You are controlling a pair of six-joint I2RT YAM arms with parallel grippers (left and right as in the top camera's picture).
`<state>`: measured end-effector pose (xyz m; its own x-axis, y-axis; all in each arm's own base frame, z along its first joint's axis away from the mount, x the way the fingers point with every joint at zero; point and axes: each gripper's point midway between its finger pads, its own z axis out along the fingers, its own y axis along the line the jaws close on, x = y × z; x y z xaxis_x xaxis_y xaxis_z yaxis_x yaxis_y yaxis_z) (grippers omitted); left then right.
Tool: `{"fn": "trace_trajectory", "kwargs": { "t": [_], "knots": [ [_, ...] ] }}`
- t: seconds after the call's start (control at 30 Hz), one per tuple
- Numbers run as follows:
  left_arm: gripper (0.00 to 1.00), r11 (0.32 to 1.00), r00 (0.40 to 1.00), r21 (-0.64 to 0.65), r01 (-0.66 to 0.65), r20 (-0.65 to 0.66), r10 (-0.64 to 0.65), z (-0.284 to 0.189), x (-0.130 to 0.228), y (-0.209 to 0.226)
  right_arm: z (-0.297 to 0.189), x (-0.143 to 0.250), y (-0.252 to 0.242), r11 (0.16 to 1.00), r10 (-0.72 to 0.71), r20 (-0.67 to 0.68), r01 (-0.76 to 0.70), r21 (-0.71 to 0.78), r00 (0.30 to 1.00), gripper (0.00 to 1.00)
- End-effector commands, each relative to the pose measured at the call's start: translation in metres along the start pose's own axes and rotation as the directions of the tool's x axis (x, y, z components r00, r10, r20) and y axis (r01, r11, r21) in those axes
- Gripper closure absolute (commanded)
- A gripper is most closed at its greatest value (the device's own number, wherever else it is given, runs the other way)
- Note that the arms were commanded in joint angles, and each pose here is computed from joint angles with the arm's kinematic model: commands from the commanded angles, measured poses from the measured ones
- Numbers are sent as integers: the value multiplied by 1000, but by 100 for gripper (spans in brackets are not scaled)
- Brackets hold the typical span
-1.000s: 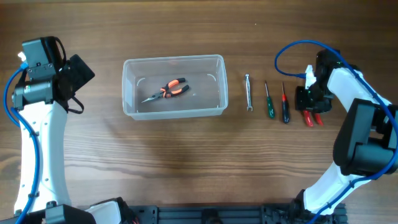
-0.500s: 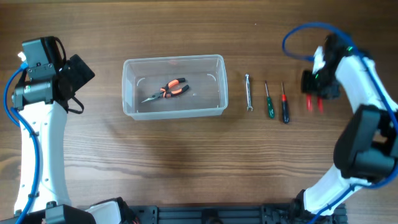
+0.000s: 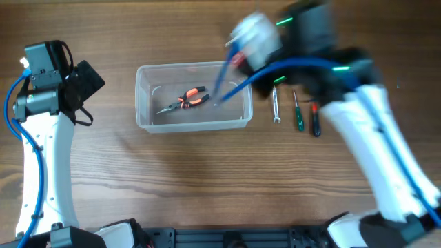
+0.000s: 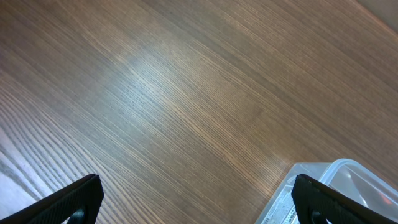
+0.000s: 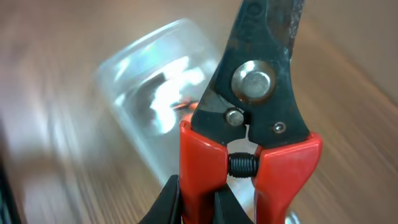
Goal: Pack container
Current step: 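Carry the snips into the container and release them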
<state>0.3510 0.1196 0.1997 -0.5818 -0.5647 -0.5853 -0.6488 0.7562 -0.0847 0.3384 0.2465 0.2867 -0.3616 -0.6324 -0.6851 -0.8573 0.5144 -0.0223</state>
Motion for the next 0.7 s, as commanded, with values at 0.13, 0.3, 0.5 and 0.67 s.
{"fn": "trace_trajectory", "kwargs": {
  "t": [0.13,0.3,0.5,0.67],
  "knots": [
    [0,1000,1000,0,5,-7,-5,2,1,1,125,53,39,749,-657,-159,611,-256,737,95],
    [0,1000,1000,-1,5,-7,-5,2,1,1,183,89,-5,753,-658,-274,612,-243,701,96],
    [0,1000,1000,-1,5,-7,-5,2,1,1,220,119,-38,784,-620,-316,576,-231,718,96],
    [0,1000,1000,-1,5,-7,-5,2,1,1,219,100,-65,865,-492,-316,495,-78,811,64]
  ]
}}
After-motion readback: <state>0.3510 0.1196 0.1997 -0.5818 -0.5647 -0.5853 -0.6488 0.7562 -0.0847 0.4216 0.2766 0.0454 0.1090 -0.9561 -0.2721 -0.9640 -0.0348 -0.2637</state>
